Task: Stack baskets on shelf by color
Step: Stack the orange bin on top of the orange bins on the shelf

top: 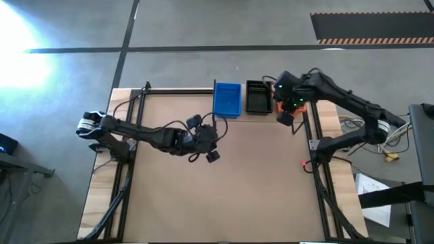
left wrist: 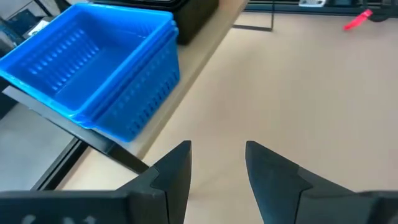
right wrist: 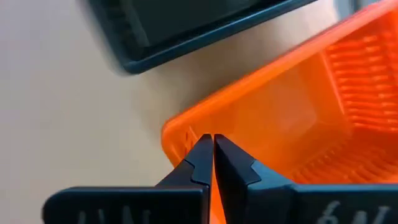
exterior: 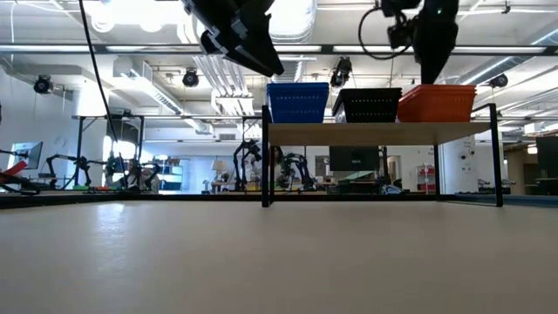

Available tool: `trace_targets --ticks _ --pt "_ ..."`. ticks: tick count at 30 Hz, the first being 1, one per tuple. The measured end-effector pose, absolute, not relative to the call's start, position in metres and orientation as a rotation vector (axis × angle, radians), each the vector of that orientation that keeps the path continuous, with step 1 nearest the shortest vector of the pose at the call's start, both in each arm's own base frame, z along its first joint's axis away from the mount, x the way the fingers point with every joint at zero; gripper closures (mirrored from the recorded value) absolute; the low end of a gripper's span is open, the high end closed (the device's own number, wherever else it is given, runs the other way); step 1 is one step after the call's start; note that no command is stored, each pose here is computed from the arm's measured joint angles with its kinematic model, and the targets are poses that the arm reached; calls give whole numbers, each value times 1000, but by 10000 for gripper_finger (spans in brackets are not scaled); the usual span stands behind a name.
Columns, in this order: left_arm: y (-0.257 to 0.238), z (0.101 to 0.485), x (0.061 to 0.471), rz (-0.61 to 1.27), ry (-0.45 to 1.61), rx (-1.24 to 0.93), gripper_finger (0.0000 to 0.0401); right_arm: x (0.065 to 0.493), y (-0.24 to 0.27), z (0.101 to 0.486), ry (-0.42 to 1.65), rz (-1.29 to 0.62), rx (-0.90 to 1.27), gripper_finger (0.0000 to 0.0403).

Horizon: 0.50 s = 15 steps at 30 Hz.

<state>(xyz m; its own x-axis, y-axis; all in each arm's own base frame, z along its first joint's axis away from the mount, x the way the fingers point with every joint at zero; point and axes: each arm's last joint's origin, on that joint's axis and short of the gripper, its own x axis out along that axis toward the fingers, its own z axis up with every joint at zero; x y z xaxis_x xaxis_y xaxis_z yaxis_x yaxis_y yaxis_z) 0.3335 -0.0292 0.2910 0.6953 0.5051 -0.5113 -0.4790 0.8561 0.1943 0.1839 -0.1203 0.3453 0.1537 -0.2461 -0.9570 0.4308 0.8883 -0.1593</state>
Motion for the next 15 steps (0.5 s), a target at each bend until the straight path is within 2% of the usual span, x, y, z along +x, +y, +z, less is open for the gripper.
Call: trace_targets --ticks 7,15 --pt "-36 291 333 529 584 54 265 182 -117 349 1290 -425 205 394" --pt "-38 290 332 525 585 56 265 163 -107 362 1269 -500 142 394"
